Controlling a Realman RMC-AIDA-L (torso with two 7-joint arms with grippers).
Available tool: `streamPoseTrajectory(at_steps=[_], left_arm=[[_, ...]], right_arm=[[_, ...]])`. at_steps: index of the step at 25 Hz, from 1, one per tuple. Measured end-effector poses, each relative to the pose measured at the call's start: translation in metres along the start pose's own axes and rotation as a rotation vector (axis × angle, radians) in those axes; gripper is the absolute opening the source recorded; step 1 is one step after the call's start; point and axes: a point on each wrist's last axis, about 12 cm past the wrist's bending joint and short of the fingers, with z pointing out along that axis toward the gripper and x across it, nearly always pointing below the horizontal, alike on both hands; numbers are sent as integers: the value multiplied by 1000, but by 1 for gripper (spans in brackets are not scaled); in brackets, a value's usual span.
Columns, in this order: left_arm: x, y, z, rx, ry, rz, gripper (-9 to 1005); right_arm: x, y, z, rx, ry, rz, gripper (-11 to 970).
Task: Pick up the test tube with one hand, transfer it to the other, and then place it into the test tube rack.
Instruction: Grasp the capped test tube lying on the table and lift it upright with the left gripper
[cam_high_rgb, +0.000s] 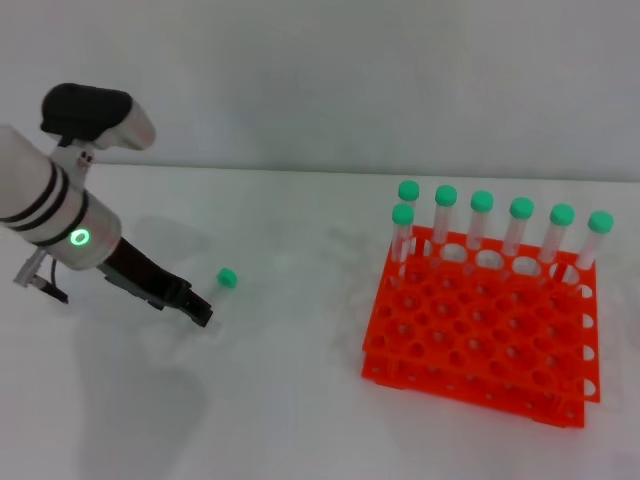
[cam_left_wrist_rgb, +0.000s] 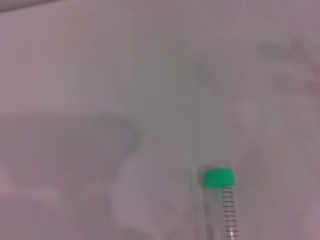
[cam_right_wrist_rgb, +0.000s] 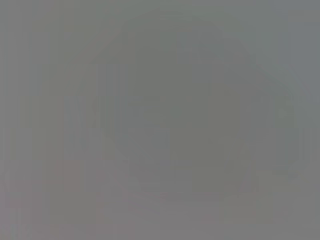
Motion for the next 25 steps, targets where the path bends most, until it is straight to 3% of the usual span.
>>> streamPoseTrajectory(at_steps=[11,18,25], left_arm=[[-12,-22,8,-28,62,60,737],[-12,-24,11,-36,72,62,721],[-8,-27,16,-39,85,69,642]], right_arm=[[2,0,-2,5,10,5,629],[2,0,-1,4,10,5,628],[0,1,2,0,3,3,628]])
